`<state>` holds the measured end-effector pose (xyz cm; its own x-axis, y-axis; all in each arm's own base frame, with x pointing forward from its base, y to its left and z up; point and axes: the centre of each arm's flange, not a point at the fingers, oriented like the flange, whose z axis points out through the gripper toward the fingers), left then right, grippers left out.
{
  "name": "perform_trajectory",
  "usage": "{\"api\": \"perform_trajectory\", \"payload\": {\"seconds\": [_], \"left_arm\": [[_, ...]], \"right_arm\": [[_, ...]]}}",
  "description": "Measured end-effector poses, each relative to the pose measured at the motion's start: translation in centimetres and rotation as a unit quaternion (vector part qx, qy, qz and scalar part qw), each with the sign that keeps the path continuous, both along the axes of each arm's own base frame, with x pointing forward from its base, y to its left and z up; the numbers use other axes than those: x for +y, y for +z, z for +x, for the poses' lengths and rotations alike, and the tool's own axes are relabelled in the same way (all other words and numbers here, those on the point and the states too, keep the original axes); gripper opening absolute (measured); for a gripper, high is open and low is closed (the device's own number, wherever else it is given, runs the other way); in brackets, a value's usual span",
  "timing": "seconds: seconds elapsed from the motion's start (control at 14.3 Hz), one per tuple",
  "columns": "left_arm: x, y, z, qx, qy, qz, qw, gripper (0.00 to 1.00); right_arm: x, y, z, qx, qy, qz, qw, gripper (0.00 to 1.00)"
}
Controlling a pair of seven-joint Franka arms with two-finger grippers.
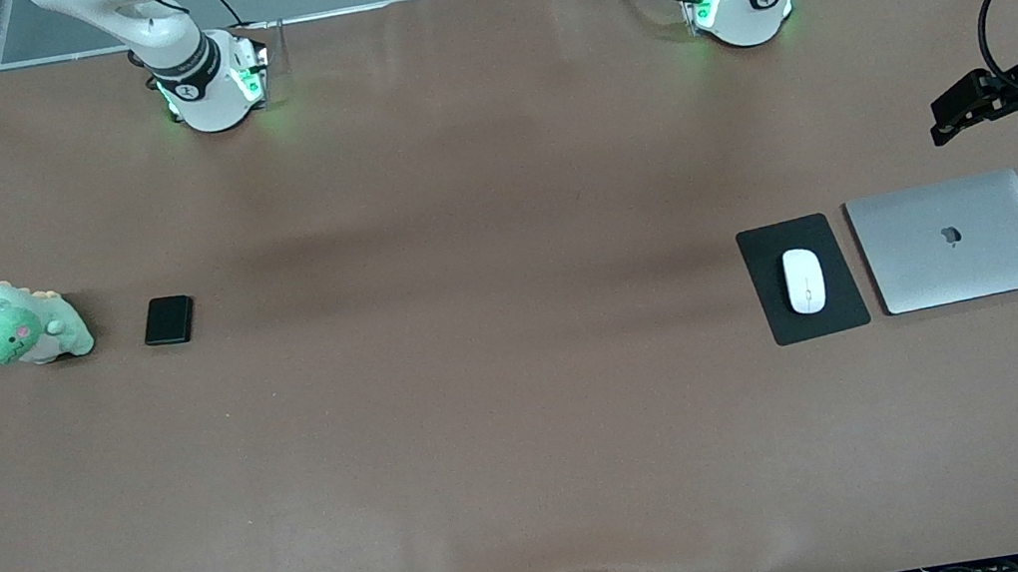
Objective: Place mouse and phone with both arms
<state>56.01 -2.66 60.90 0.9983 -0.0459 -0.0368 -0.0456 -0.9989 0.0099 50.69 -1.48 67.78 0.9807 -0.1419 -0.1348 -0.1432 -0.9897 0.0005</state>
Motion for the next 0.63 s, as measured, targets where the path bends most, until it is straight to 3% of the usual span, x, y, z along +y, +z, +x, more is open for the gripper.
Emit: {"api": "perform_trajectory", "payload": {"seconds": [0.63], "left_arm": [[0.0, 0.0, 0.0, 0.000, 0.000, 0.000, 1.000, 1.00]], "right_arm": [[-2.0, 0.0, 0.4, -0.010, 0.008, 0.003, 1.000, 1.00]]}}
